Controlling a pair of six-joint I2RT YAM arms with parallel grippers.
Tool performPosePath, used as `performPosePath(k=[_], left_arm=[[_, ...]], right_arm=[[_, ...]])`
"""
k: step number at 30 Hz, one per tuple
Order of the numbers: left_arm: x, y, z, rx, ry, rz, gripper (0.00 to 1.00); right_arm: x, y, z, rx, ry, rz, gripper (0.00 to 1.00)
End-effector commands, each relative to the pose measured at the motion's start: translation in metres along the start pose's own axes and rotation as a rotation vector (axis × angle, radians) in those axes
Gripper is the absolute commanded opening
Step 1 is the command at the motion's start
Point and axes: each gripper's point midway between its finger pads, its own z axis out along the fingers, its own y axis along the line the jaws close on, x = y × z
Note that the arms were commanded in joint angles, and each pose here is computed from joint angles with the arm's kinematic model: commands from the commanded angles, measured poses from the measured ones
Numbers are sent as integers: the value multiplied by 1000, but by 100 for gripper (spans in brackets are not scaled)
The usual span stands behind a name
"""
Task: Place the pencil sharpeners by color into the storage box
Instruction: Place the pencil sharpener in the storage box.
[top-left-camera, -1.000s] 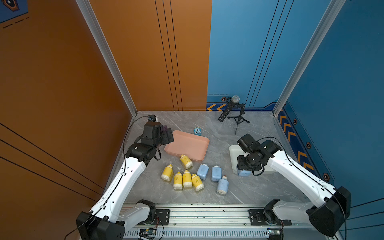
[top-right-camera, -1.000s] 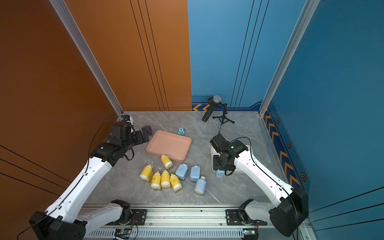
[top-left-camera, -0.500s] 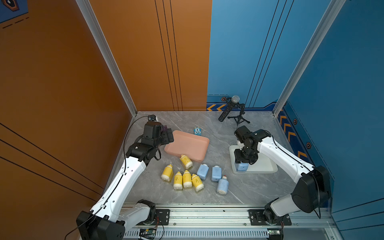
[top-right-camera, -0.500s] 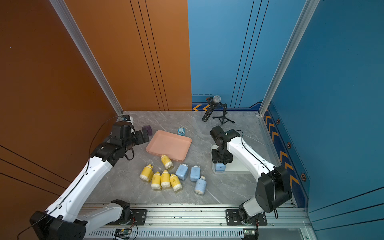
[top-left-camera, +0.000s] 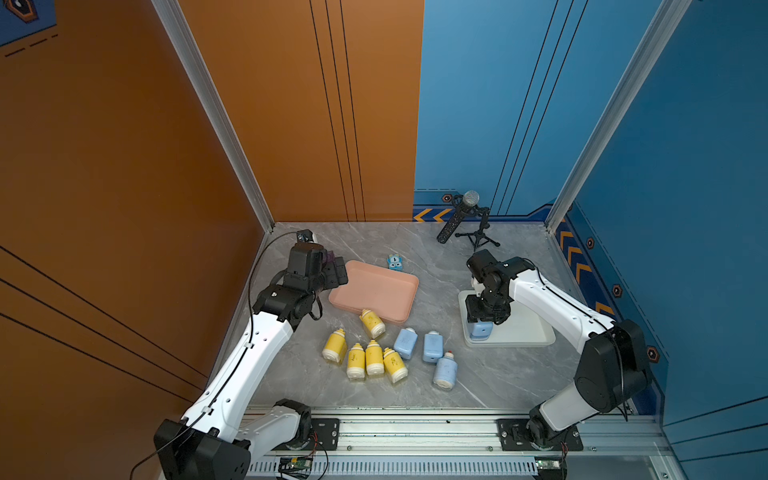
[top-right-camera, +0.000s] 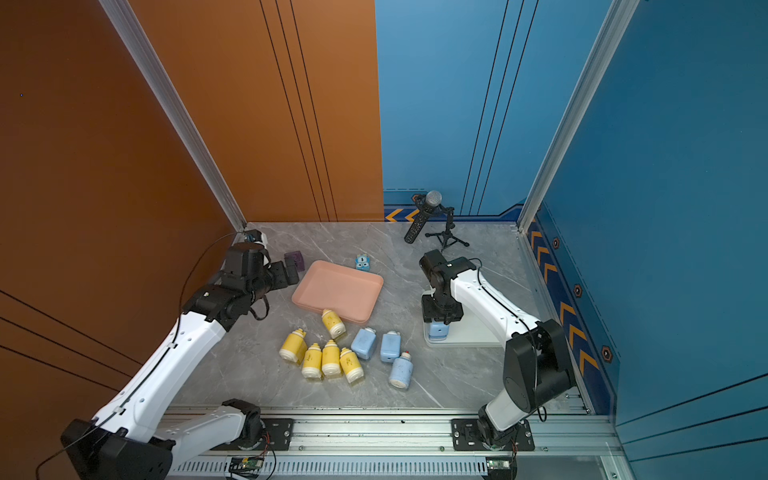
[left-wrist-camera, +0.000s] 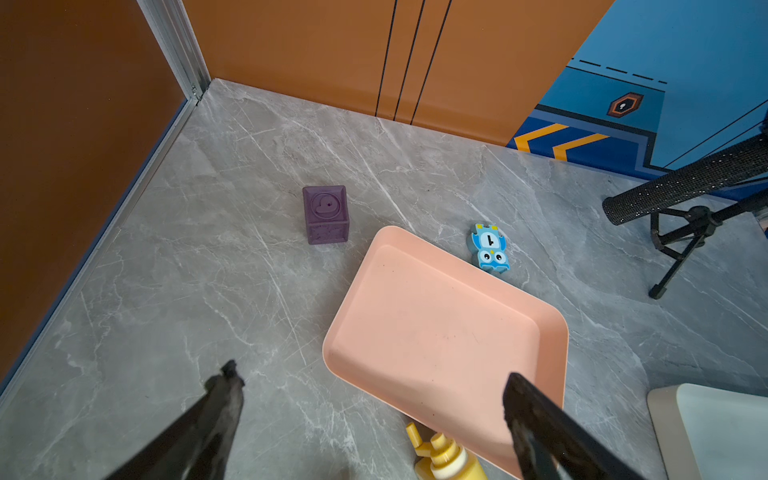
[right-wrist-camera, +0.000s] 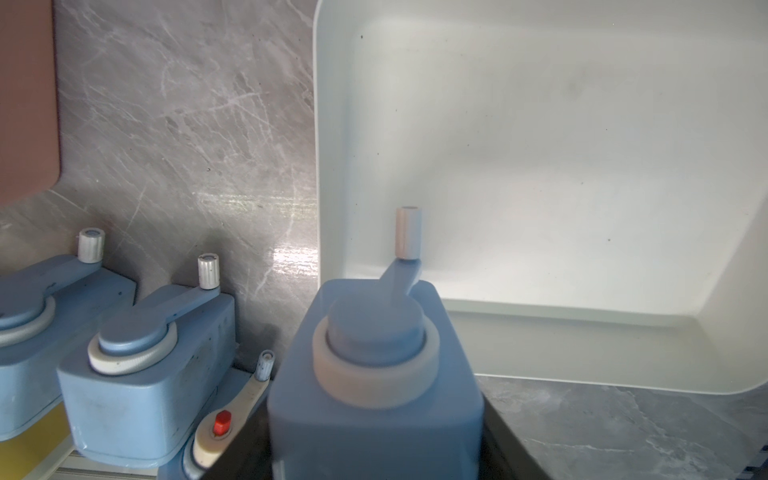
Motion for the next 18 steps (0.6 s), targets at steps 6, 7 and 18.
performPosePath(k=[6,7,18], left_arm=[[9,1,4,-11,28,23,98],[10,1,4,-11,29,23,98],[11,1,5,-12,33,24,98]], right_arm=[[-3,-4,14,3,-4,4,33],[-3,-4,16,2,-5,6,33],[-4,-5,30,6,1,17,32]])
